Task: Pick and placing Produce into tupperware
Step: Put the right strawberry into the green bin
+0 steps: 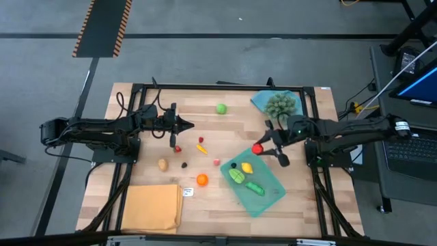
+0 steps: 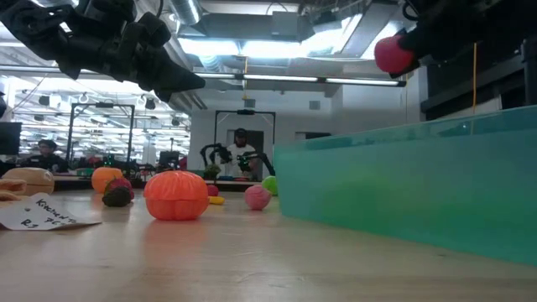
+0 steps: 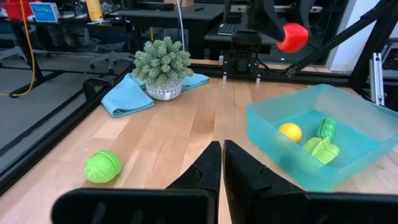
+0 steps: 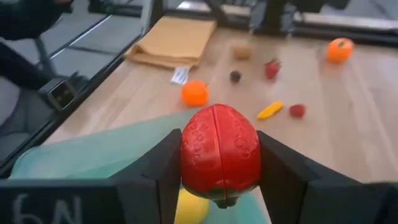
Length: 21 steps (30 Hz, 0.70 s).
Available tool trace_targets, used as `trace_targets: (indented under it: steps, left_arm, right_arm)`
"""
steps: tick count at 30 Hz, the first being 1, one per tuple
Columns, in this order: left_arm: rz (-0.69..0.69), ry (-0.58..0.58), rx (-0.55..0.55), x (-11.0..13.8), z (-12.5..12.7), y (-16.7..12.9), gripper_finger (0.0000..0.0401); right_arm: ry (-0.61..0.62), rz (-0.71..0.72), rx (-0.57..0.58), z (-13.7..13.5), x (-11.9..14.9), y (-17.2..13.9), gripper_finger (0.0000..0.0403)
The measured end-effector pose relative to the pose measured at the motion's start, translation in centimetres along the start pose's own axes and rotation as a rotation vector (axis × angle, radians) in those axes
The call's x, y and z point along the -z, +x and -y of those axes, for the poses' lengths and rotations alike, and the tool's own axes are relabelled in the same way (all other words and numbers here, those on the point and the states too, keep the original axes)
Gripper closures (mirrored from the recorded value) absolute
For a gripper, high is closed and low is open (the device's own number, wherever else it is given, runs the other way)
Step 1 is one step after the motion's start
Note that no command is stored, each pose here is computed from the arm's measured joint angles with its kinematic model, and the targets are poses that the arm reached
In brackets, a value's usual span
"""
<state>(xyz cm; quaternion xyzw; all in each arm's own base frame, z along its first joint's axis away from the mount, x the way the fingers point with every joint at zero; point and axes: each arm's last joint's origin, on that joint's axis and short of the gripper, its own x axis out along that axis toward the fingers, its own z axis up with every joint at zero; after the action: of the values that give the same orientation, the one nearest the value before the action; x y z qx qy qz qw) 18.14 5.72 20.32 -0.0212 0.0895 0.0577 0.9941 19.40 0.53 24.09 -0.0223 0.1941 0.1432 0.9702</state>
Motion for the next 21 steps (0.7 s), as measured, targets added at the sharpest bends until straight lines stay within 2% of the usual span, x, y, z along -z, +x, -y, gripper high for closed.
trace_targets:
  steps: [9,15,21]
  left_arm:
    - [0.0,0.001,0.0,0.0,0.0,0.0,0.0377]
    - [0.0,0.001,0.0,0.0,0.0,0.0,0.0389]
    - [0.0,0.0,0.0,0.0,0.0,0.0,0.0398]
  right_arm:
    - [-0.024,-0.044,-0.09,-1.8,0.3,0.4,0.023]
    - [-0.003,-0.15,-0.056,-2.7,-0.2,0.1,0.023]
    - [-0.032,-0.209,-0.102,-3.8,-1.3,0.4,0.023]
